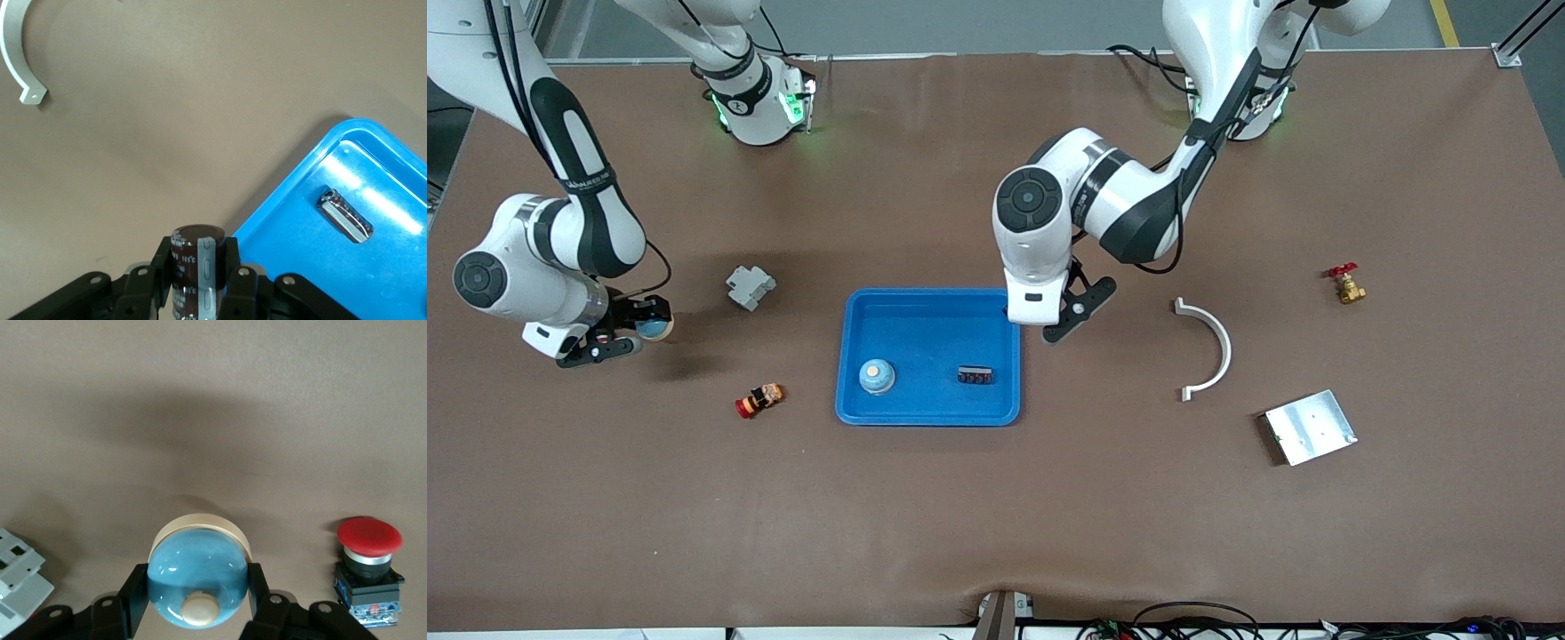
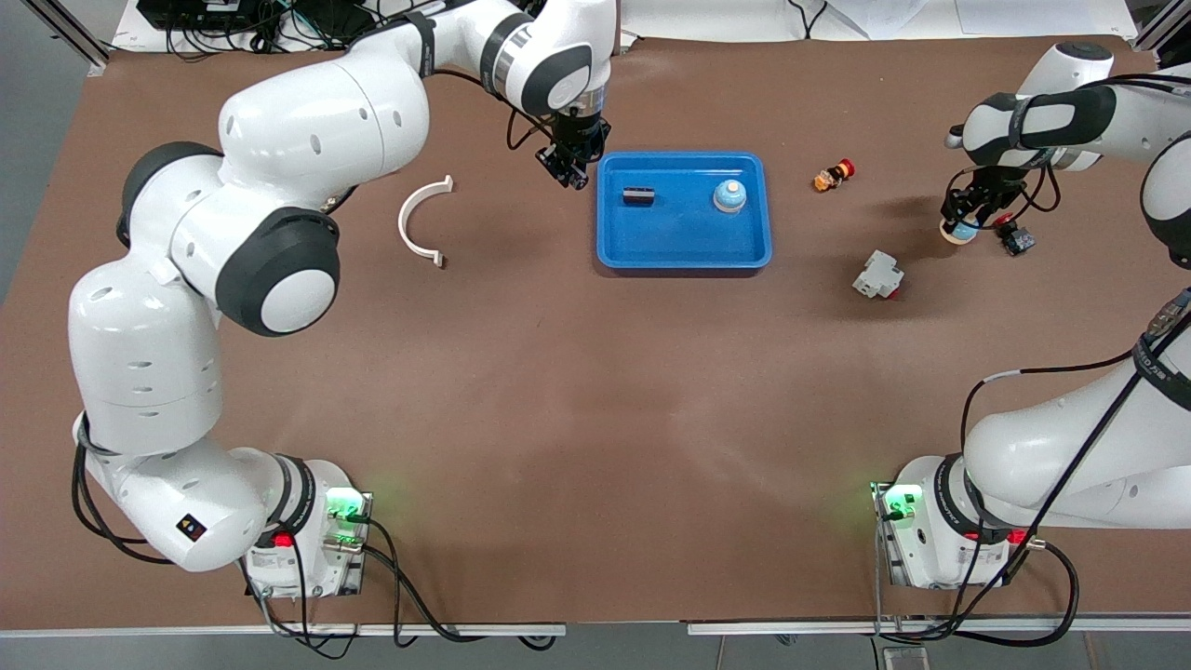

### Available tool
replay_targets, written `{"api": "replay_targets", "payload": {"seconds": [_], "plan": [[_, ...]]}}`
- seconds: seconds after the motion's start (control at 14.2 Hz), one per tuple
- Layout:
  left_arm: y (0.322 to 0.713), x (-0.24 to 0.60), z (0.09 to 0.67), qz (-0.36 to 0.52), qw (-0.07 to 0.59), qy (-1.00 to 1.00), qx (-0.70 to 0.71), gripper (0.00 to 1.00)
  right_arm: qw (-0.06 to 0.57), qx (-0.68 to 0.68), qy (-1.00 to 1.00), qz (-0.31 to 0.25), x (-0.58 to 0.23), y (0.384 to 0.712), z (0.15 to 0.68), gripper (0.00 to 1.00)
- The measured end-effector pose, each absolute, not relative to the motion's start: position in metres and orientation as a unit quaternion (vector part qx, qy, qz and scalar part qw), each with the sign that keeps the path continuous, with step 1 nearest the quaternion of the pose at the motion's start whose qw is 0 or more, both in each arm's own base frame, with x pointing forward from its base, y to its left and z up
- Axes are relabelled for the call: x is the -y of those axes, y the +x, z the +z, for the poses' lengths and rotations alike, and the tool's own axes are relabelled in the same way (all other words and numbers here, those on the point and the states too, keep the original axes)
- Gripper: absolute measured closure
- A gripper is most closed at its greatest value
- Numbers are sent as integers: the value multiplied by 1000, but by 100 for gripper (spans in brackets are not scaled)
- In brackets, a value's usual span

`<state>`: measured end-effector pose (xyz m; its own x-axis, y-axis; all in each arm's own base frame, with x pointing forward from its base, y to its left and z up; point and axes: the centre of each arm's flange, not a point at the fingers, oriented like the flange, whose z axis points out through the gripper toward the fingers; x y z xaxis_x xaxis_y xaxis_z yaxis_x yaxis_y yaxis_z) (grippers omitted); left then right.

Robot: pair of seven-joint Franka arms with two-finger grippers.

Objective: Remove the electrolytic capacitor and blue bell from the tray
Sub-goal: 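Place the bell on the table with the right gripper while the left gripper lifts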

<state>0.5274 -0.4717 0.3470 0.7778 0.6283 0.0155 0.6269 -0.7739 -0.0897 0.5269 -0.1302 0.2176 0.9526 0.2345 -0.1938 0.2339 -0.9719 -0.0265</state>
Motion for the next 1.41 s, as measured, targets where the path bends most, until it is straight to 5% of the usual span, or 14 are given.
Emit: {"api": "replay_targets", "payload": {"seconds": [0.56, 0.78, 1.13, 1.41], "plan": [[533, 461, 339, 18, 44, -981, 186, 66, 2, 110, -988, 113, 139, 516, 197, 32], [547, 444, 337, 24, 44, -993, 111, 66, 0, 110, -988, 109, 139, 522, 203, 6], [550, 431, 331, 34, 46, -997, 54, 66, 9, 76, -987, 140, 101, 565, 259, 0], [538, 434, 318, 41, 48, -998, 30, 66, -13, 9, -994, 109, 10, 604, 300, 0]]}}
